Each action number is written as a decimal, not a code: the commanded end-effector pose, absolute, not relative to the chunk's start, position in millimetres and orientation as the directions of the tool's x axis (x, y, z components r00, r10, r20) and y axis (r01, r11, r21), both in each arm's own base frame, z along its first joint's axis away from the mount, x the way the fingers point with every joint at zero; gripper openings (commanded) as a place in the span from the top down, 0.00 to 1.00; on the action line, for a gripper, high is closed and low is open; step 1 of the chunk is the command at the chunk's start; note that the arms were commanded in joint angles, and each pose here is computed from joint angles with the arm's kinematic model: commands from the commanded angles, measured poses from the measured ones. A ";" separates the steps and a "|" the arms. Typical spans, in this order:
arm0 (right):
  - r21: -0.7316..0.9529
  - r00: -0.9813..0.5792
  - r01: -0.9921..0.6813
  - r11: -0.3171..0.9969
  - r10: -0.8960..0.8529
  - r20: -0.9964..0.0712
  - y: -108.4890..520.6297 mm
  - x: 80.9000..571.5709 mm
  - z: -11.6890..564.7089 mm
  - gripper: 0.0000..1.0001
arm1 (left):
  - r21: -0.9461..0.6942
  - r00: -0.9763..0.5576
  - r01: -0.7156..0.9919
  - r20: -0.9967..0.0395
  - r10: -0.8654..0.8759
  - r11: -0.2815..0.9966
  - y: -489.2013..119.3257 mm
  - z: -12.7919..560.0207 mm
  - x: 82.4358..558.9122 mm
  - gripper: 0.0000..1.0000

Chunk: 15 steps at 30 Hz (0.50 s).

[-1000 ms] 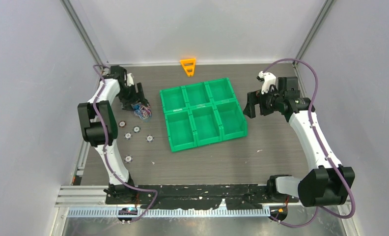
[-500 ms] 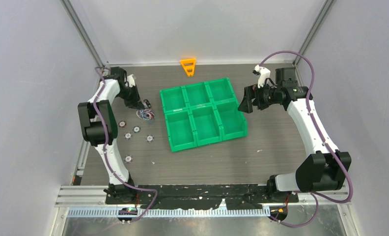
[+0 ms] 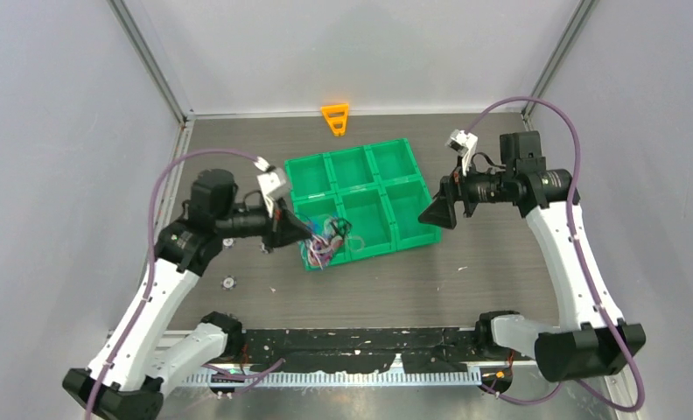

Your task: Untangle the cables

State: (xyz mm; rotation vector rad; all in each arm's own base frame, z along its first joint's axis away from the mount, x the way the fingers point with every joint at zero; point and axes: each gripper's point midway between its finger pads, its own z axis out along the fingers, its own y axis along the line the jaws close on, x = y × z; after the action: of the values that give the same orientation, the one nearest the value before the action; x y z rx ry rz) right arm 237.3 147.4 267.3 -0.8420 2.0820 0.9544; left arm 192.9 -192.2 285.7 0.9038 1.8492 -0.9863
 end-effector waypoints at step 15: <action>0.227 -0.237 -0.971 0.071 -0.354 -0.905 251.1 142.0 258.3 0.05 | -0.033 -0.032 0.999 -0.977 0.209 -0.002 -318.2 307.5 132.7 1.00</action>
State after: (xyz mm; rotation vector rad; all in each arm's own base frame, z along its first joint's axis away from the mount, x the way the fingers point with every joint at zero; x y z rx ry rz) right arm 130.9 234.3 258.6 -1.3252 1.7285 1.1728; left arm 116.9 -306.4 261.2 1.3958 1.5945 -1.2141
